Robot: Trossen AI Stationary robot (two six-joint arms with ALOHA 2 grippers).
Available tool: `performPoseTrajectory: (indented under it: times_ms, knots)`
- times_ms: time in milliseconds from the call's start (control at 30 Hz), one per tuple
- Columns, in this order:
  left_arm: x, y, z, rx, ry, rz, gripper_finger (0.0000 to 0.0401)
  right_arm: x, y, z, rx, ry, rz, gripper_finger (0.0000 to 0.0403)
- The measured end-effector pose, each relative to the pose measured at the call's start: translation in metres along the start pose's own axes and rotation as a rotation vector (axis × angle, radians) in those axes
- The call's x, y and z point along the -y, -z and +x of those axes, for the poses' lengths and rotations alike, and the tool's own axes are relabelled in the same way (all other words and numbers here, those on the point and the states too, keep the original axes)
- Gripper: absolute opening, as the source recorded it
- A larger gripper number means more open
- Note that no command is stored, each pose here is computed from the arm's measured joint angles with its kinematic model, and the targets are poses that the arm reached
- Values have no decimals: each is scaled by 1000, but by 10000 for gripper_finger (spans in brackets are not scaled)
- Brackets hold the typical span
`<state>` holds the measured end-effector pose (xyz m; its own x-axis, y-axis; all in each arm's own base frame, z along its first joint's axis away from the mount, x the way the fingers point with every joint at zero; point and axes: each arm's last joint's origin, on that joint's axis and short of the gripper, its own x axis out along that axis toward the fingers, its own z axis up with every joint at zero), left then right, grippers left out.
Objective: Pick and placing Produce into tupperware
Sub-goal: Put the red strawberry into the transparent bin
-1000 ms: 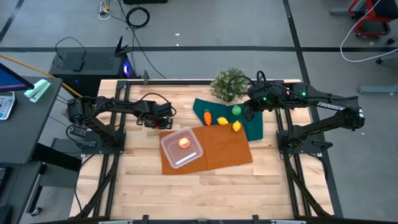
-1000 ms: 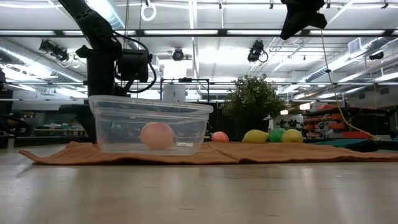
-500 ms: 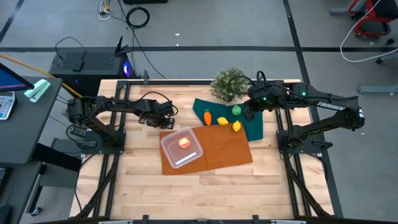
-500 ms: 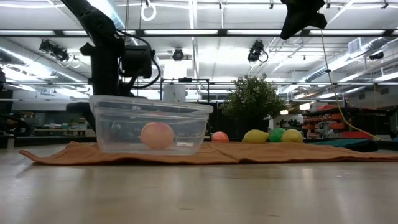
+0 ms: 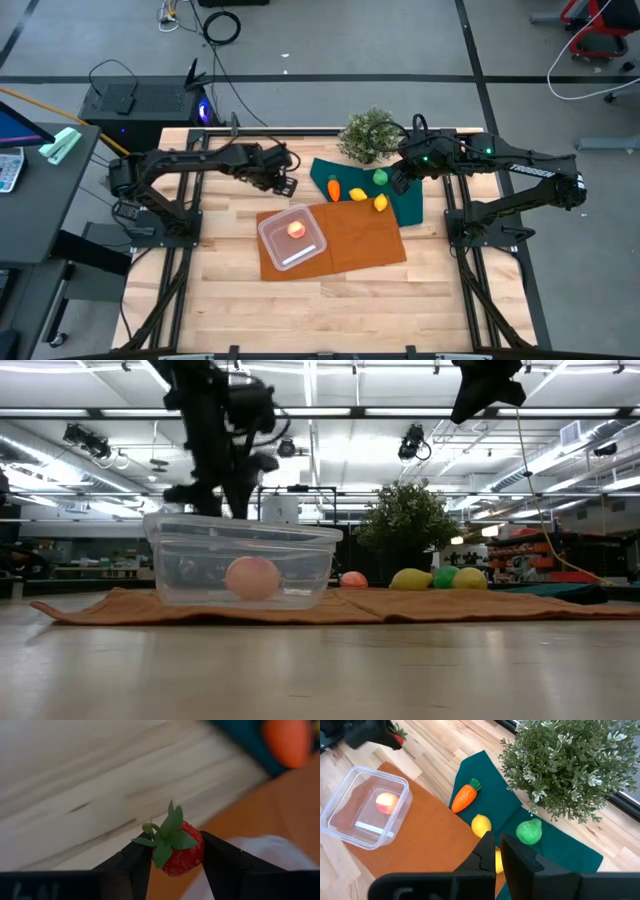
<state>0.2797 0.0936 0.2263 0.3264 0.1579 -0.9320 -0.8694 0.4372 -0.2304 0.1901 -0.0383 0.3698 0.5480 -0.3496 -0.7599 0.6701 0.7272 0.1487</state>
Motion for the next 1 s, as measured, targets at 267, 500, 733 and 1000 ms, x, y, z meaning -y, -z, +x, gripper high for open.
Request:
performPoseTrajectory:
  times_ms: [267,500,733,1000]
  knots:
    - [42,0,-47,45,104,153,145,0,0,0,-1,0,-19,1]
    - [60,29,-57,-23,97,257,168,0,0,0,-1,1,-28,1]
    - [74,58,-61,-59,118,297,144,0,0,0,-1,1,-29,1]
    - [84,78,-65,-78,138,318,168,0,0,0,-1,1,-29,1]
